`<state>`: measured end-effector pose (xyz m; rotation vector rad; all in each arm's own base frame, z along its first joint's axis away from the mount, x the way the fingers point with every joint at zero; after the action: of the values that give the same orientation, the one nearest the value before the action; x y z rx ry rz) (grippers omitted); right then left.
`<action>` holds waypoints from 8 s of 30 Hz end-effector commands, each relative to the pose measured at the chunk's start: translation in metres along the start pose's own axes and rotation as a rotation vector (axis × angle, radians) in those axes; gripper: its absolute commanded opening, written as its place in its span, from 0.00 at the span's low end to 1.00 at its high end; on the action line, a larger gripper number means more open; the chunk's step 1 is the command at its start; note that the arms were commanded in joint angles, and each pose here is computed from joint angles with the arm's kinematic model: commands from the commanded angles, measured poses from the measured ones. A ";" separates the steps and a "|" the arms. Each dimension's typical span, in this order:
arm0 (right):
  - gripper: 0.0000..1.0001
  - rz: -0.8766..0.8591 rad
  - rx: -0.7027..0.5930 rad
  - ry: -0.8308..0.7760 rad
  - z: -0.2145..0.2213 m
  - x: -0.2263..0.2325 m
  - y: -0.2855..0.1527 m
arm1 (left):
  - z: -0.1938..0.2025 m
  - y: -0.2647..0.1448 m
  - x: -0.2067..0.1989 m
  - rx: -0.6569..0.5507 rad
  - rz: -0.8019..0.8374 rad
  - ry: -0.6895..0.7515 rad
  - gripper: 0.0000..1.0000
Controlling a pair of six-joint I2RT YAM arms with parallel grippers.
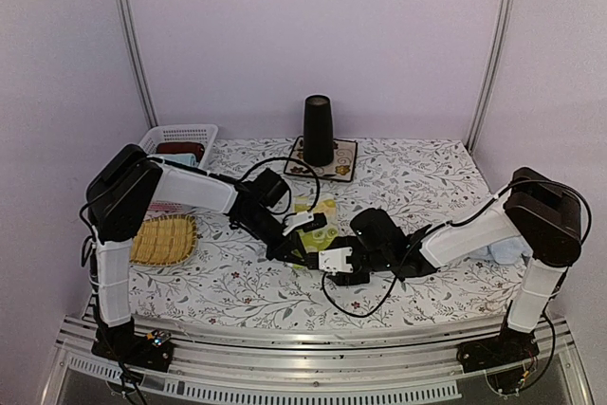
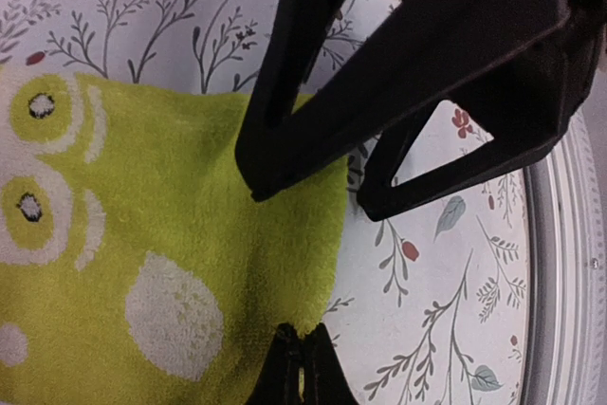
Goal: Roll the towels
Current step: Roll the towel at the center of the board.
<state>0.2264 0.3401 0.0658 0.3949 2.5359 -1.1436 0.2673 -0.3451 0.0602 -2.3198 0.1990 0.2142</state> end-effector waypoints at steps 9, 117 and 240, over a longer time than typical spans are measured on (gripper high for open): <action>0.10 -0.001 0.043 0.080 -0.001 -0.002 0.008 | 0.001 -0.003 0.005 -0.003 0.001 -0.011 0.00; 0.03 -0.653 0.255 1.073 0.029 -0.049 0.036 | 0.022 -0.004 -0.021 0.104 -0.126 0.114 0.00; 0.69 -0.015 -0.047 0.014 -0.006 -0.039 -0.044 | 0.004 0.008 0.013 -0.080 0.122 -0.029 0.00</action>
<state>0.2375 0.3017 0.1180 0.3629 2.6891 -1.0956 0.2777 -0.3566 0.0506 -2.3856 0.2953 0.1500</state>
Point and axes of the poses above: each gripper's point midway between its finger pads, its own y axis out along the fingers, its own x axis along the line the jaws close on, z = x × y, the point moved 5 cm from there along -y, back along the fingers, and after that the axes turned 11 degrees about y, right-handed, at the moved point
